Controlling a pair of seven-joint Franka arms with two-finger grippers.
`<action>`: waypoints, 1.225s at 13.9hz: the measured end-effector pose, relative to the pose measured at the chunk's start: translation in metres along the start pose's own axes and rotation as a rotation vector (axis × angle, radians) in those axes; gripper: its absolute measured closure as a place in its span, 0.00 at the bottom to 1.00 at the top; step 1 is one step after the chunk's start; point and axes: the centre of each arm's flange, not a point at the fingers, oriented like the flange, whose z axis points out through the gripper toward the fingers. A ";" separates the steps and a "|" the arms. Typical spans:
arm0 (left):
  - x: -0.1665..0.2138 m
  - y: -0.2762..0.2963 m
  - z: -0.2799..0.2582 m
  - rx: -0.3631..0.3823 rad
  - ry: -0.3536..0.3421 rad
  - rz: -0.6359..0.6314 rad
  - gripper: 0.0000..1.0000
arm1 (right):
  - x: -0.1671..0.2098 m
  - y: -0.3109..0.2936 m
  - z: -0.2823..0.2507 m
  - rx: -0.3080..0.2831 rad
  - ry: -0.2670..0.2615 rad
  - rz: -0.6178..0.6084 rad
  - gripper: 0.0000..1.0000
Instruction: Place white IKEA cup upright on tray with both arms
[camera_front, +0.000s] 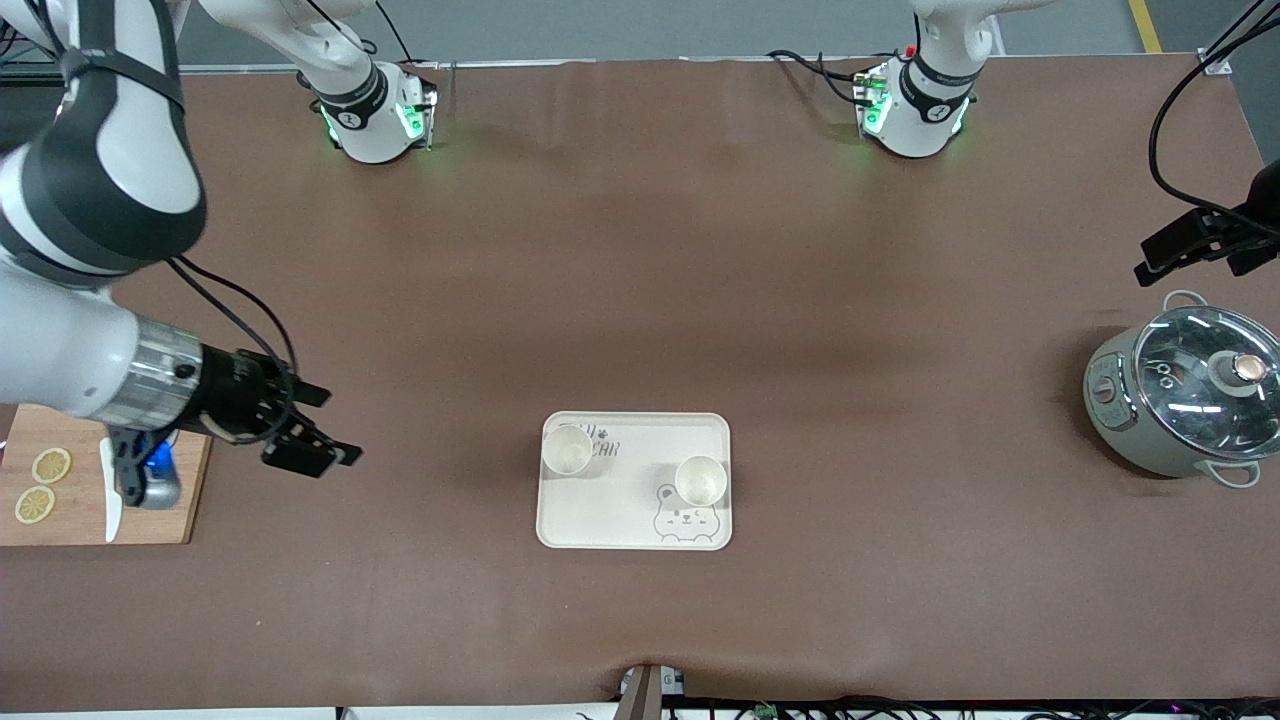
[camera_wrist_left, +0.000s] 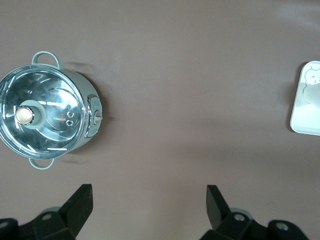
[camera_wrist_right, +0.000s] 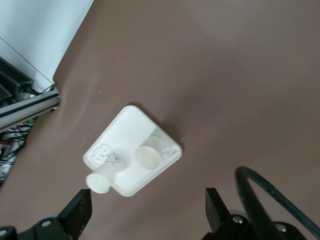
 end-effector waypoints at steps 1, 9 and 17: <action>0.000 -0.001 0.001 0.000 -0.001 -0.001 0.00 | 0.001 0.012 -0.011 -0.044 0.007 -0.047 0.00; 0.011 0.003 0.012 -0.005 0.001 0.006 0.00 | 0.015 0.107 -0.089 -0.201 0.092 -0.513 0.00; 0.013 0.002 -0.002 -0.009 0.033 0.003 0.00 | -0.013 0.152 -0.089 -0.293 0.111 -0.679 0.00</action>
